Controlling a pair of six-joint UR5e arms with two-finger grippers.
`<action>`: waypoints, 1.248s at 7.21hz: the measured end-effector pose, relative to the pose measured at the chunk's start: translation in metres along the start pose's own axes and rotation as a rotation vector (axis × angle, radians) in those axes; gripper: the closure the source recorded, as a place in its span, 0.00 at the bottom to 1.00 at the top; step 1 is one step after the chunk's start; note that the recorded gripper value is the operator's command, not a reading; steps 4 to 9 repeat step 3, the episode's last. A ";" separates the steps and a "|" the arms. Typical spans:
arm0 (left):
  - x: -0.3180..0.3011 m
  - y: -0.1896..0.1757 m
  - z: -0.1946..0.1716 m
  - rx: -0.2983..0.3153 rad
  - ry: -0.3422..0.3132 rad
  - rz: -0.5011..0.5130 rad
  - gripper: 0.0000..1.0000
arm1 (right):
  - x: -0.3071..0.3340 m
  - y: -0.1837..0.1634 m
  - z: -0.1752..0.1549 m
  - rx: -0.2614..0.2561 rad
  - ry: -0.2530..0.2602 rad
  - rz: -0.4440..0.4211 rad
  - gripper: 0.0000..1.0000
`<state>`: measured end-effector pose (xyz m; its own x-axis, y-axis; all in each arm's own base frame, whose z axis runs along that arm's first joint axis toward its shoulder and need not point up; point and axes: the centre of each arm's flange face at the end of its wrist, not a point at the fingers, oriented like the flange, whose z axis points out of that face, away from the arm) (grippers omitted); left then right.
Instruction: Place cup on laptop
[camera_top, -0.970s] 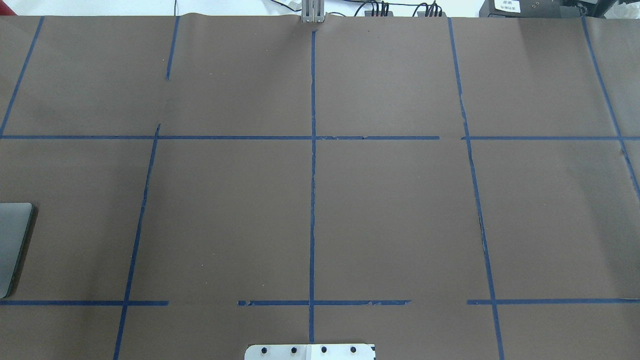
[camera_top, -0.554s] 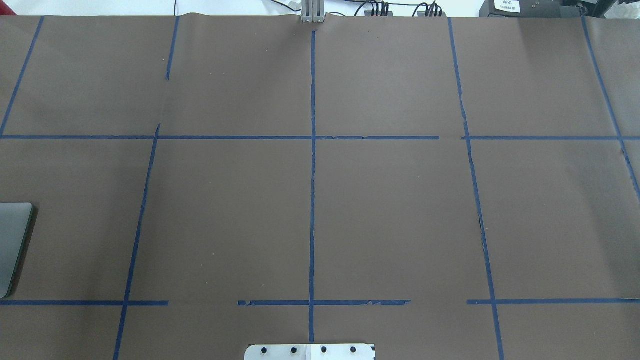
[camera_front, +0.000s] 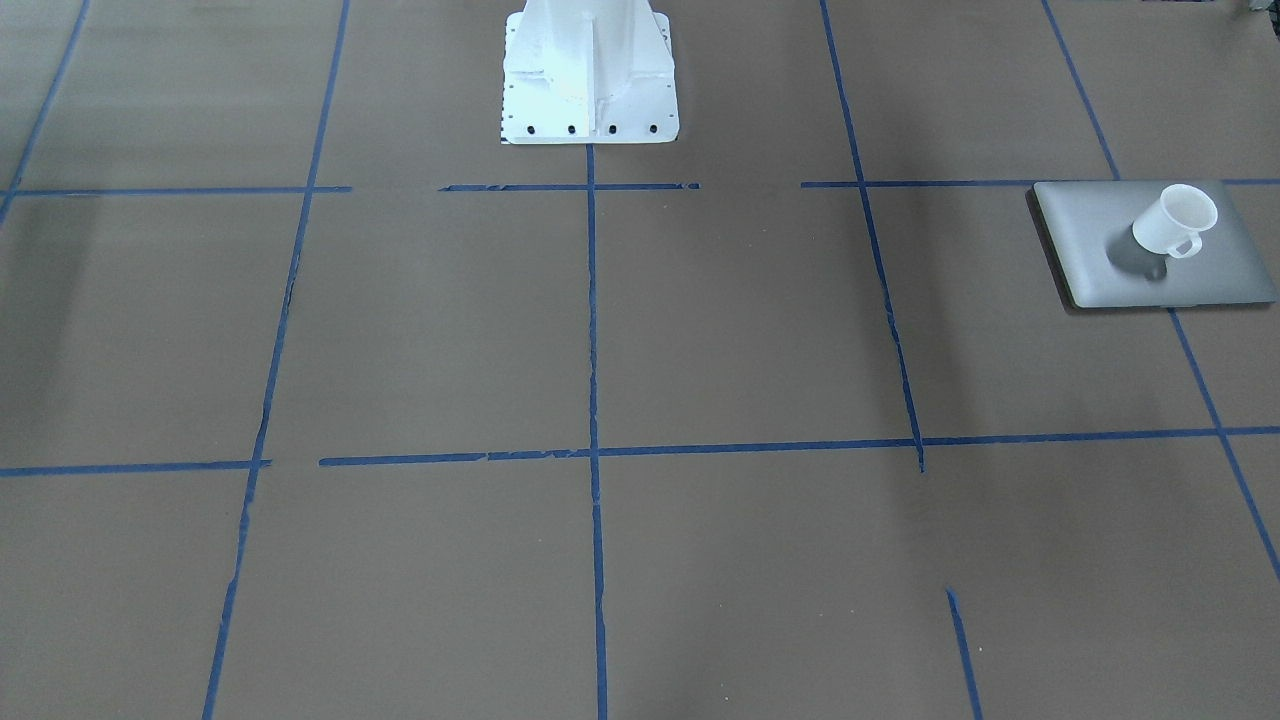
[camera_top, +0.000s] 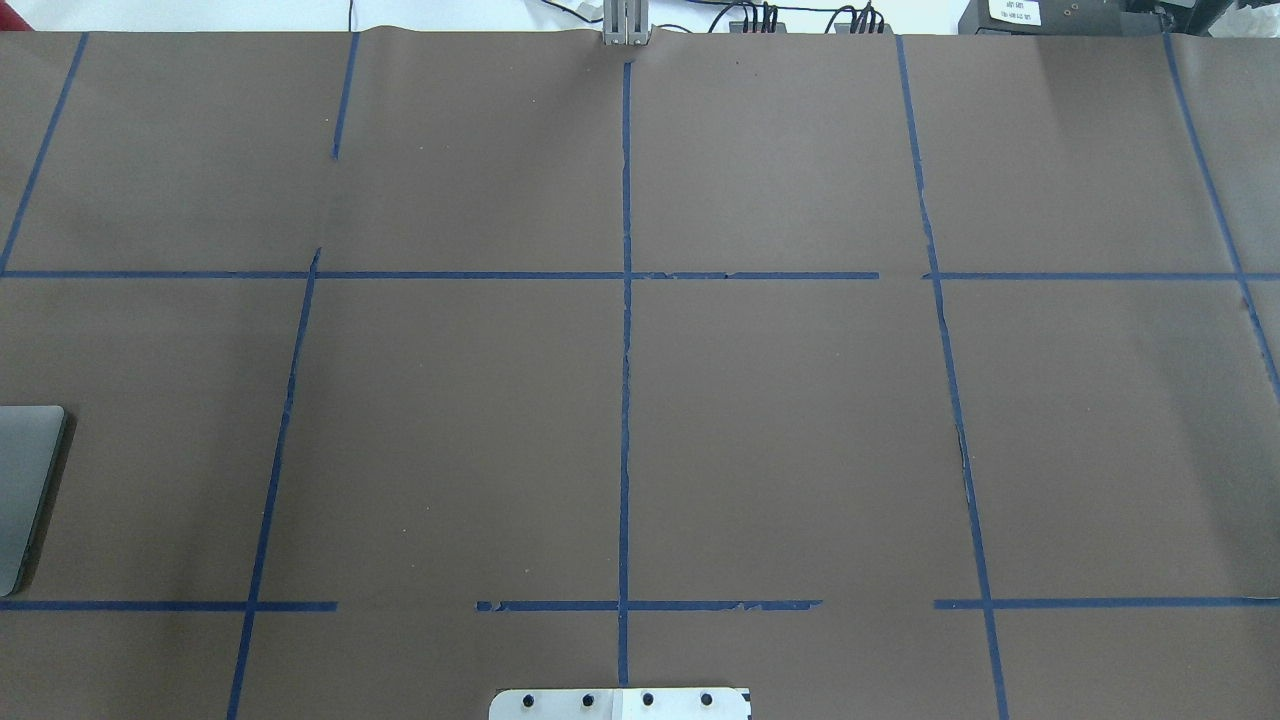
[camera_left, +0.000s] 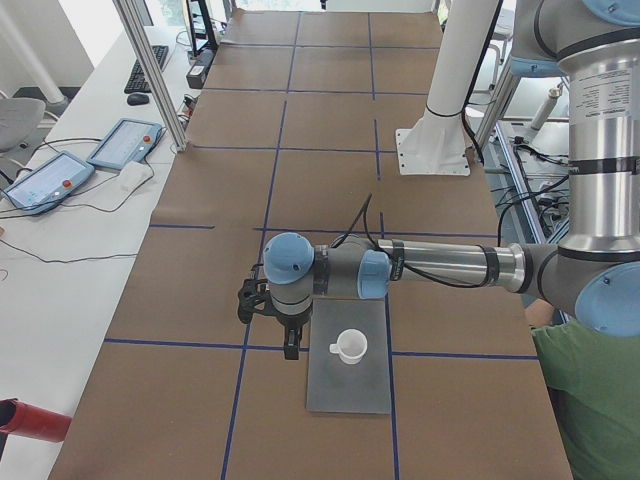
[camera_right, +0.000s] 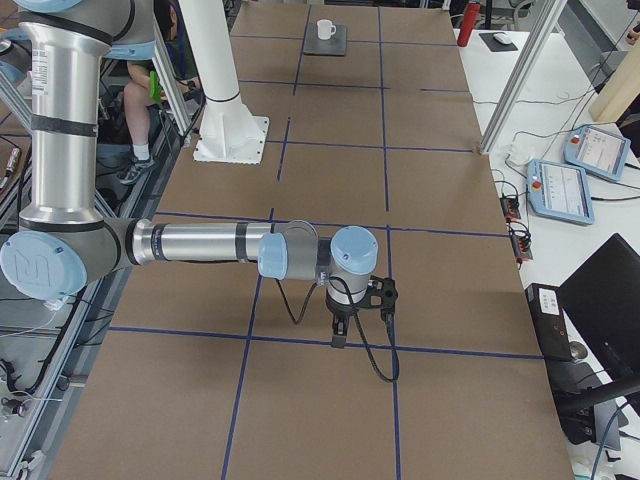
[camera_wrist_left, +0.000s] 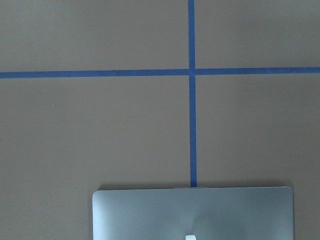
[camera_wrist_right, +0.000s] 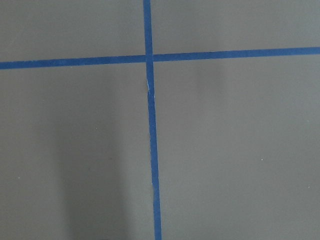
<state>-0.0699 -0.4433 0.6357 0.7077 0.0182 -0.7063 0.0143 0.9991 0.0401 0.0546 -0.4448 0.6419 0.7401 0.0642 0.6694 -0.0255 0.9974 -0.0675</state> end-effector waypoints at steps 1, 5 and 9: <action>0.000 0.000 0.000 0.000 0.001 0.000 0.00 | 0.000 0.000 0.000 0.000 0.000 0.000 0.00; 0.001 0.000 0.000 0.000 0.004 0.000 0.00 | 0.000 0.000 0.000 0.000 0.000 0.000 0.00; 0.001 0.000 0.000 0.000 0.004 0.000 0.00 | 0.000 0.000 0.000 0.000 0.000 0.000 0.00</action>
